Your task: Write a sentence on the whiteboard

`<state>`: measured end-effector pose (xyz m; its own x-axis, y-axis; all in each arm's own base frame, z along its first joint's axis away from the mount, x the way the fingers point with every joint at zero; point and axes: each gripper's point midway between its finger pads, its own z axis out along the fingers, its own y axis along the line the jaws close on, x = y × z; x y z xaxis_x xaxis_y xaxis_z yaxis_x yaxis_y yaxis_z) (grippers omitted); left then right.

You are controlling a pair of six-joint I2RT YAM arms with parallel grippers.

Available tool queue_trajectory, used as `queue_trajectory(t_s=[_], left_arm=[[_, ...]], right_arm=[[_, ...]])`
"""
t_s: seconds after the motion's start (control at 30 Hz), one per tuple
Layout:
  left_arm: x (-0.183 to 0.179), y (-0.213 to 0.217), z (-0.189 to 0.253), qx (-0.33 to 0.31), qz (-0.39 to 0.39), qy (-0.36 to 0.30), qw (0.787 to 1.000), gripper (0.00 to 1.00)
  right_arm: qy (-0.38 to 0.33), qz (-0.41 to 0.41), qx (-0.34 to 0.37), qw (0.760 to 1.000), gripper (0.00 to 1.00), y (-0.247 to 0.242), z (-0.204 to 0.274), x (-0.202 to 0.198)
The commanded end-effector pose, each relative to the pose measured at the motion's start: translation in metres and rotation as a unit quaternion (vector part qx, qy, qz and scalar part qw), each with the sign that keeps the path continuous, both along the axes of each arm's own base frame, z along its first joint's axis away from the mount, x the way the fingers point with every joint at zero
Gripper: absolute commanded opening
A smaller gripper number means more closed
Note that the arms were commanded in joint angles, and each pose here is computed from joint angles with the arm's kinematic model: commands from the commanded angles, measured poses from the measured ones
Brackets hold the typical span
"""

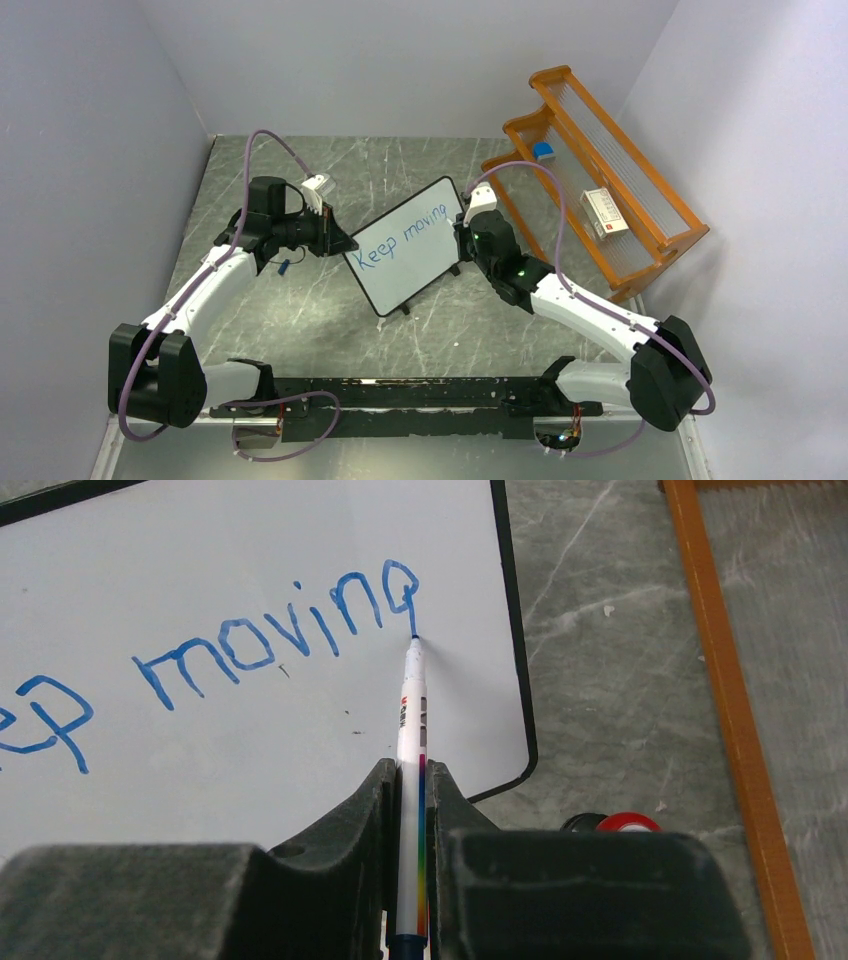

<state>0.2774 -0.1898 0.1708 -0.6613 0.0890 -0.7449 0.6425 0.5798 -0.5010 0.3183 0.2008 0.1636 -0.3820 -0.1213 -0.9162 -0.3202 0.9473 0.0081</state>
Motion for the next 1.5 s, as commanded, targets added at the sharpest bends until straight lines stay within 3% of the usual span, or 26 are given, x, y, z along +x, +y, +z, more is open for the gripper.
queue_trajectory(t_s=[0.0, 0.8, 1.47], left_arm=[[0.000, 0.017, -0.038, 0.071, 0.031, 0.031, 0.997, 0.05], [0.001, 0.017, -0.038, 0.071, 0.032, 0.032, 0.996, 0.05], [0.002, 0.019, -0.040, 0.076, 0.038, 0.033, 0.996, 0.05]], right_arm=[[0.010, -0.002, 0.003, 1.000, 0.00, -0.005, -0.004, -0.005], [-0.004, 0.009, 0.029, 1.000, 0.00, -0.001, 0.014, -0.009], [-0.003, 0.066, 0.043, 0.997, 0.00, 0.010, 0.022, -0.044]])
